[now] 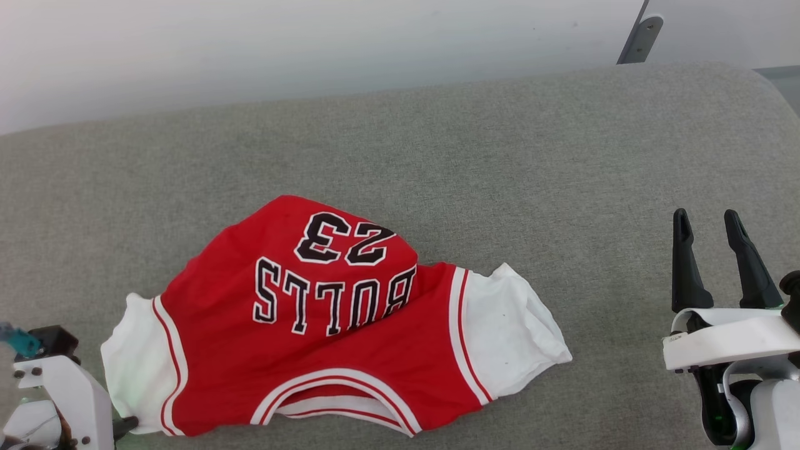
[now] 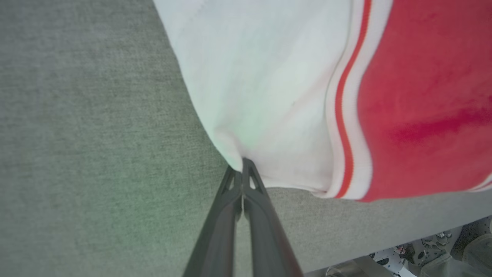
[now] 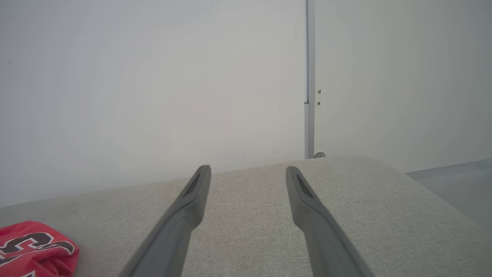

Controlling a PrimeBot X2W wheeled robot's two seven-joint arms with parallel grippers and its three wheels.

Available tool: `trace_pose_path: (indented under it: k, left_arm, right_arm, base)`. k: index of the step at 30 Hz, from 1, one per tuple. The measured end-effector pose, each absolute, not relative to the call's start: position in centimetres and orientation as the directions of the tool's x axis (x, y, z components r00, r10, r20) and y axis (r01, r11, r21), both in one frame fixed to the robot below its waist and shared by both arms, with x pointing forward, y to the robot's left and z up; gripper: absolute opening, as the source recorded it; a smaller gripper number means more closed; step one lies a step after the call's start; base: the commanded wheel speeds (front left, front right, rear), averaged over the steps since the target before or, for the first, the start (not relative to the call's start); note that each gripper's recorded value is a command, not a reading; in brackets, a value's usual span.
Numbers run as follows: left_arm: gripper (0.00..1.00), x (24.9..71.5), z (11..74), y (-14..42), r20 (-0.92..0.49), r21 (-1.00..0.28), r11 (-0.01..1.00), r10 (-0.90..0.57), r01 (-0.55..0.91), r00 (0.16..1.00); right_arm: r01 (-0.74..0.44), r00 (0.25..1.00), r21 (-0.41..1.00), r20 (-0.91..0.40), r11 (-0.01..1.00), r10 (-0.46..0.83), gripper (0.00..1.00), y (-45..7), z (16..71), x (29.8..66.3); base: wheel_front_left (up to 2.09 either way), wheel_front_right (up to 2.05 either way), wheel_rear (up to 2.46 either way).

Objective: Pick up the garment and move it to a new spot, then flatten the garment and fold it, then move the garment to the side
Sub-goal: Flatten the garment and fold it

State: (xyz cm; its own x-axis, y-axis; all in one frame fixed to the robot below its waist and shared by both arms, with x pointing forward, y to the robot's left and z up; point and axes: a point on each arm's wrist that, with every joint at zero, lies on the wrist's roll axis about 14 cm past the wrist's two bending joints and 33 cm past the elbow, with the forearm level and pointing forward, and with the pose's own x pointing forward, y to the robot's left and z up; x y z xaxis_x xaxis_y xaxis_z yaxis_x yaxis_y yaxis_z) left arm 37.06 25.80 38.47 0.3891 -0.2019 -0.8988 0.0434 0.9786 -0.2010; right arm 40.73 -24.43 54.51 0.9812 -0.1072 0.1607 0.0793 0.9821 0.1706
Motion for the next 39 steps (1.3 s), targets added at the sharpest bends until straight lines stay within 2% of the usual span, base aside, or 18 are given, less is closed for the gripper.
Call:
trace_pose_path:
  k: [1,2,3,4,5,18,23,39]
  left_arm:
    - [0.02,37.1,38.4,25.7,-0.898,-0.204,0.978,-0.207,0.048,0.389]
    - [0.26,37.1,38.4,25.8,-0.896,-0.196,0.979,-0.202,0.056,0.395]
    - [0.67,37.2,38.4,25.9,-0.893,-0.189,0.98,-0.196,0.059,0.405]
    - [0.88,37.3,38.5,25.9,-0.89,-0.19,0.98,-0.195,0.055,0.413]
    - [1.0,37.4,38.6,26.0,-0.887,-0.189,0.98,-0.194,0.054,0.42]
    - [1.0,39.1,44.3,27.1,-0.828,-0.093,0.99,-0.134,0.102,0.545]
    - [1.0,38.6,44.4,27.6,-0.853,-0.04,0.993,-0.091,0.109,0.515]
    - [1.0,40.3,40.1,27.5,-0.892,-0.022,0.989,-0.084,0.144,0.444]
  right_arm:
    - [0.079,0.981,0.17,0.16,0.982,-0.106,1.0,-24.4,54.5,40.8]
    - [0.079,0.981,0.17,0.159,0.982,-0.106,1.0,-24.4,54.5,40.8]
    - [0.079,0.981,0.17,0.16,0.982,-0.106,1.0,-24.4,54.5,40.8]
    - [0.078,0.981,0.17,0.161,0.982,-0.106,1.0,-24.4,54.5,40.8]
    - [0.078,0.981,0.17,0.162,0.982,-0.106,1.0,-24.4,54.6,40.7]
    - [0.036,0.975,0.152,0.21,0.988,-0.068,1.0,-23.7,56.4,40.2]
    - [0.008,0.973,0.149,0.228,0.989,-0.043,1.0,-23.0,57.1,39.9]
    - [0.009,0.978,0.142,0.204,0.99,-0.038,1.0,-23.2,56.6,39.4]
  base:
    - [0.0,0.0,0.0]
    - [0.0,0.0,0.0]
    - [0.0,0.0,0.0]
    - [0.0,0.0,0.0]
    - [0.0,0.0,0.0]
    - [0.0,0.0,0.0]
    - [0.0,0.0,0.0]
    - [0.0,0.0,0.0]
